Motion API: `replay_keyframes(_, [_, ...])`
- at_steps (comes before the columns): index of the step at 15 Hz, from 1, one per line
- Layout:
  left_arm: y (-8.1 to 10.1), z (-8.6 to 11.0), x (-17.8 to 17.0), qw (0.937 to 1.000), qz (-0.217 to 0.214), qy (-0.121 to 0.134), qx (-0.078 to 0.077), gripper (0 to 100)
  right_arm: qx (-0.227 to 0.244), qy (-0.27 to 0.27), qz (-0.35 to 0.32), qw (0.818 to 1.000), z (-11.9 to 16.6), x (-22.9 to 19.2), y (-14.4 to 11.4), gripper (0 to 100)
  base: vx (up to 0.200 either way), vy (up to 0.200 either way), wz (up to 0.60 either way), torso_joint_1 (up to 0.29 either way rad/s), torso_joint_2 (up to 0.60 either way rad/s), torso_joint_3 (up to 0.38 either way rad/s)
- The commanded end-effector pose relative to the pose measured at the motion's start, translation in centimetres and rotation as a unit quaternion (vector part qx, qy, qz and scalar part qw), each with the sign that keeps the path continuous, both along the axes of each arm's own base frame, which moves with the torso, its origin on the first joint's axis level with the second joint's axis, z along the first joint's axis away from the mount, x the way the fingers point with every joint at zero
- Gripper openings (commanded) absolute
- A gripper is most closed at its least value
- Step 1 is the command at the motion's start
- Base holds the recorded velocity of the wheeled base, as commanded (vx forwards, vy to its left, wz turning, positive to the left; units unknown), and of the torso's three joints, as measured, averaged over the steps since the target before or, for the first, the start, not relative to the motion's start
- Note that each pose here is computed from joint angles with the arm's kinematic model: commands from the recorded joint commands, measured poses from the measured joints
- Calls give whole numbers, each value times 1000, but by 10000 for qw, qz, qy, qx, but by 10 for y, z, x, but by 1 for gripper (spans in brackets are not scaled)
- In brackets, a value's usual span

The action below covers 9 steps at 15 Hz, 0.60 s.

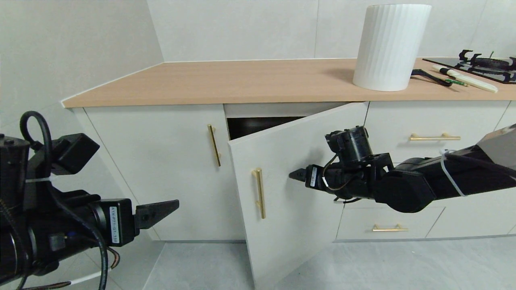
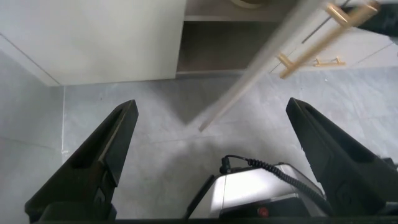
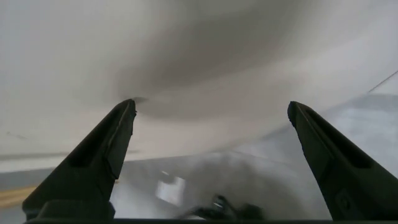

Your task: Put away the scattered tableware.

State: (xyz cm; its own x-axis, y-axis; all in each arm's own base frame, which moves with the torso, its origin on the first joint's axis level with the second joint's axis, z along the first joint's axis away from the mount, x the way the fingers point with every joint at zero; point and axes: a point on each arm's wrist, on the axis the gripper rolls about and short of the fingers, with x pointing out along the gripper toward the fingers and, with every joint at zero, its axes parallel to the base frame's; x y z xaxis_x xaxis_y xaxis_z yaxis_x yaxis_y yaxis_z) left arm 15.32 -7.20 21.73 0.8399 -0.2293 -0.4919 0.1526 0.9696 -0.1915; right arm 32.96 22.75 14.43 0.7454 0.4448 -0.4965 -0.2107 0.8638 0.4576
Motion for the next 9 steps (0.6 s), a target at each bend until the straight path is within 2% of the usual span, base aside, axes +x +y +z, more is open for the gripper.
replay_keyframes(1, [0,0,0,10000,7,11,-2,100,156,64,-53,9998,-4,6,8,100,0,0,0,0,0,0])
replay_keyframes(3, [2,0,1,10000,76,4,-5,100,664,134,-342,9971,1,20,18,100,0,0,0,0,0,0])
replay_keyframes(5, [2,0,1,10000,84,-3,-9,100,785,100,-524,9955,3,25,21,100,0,0,0,0,0,0])
replay_keyframes(9, [2,0,2,9999,84,-51,-32,100,736,-122,-1003,9922,-2,39,28,100,0,0,0,0,0,0])
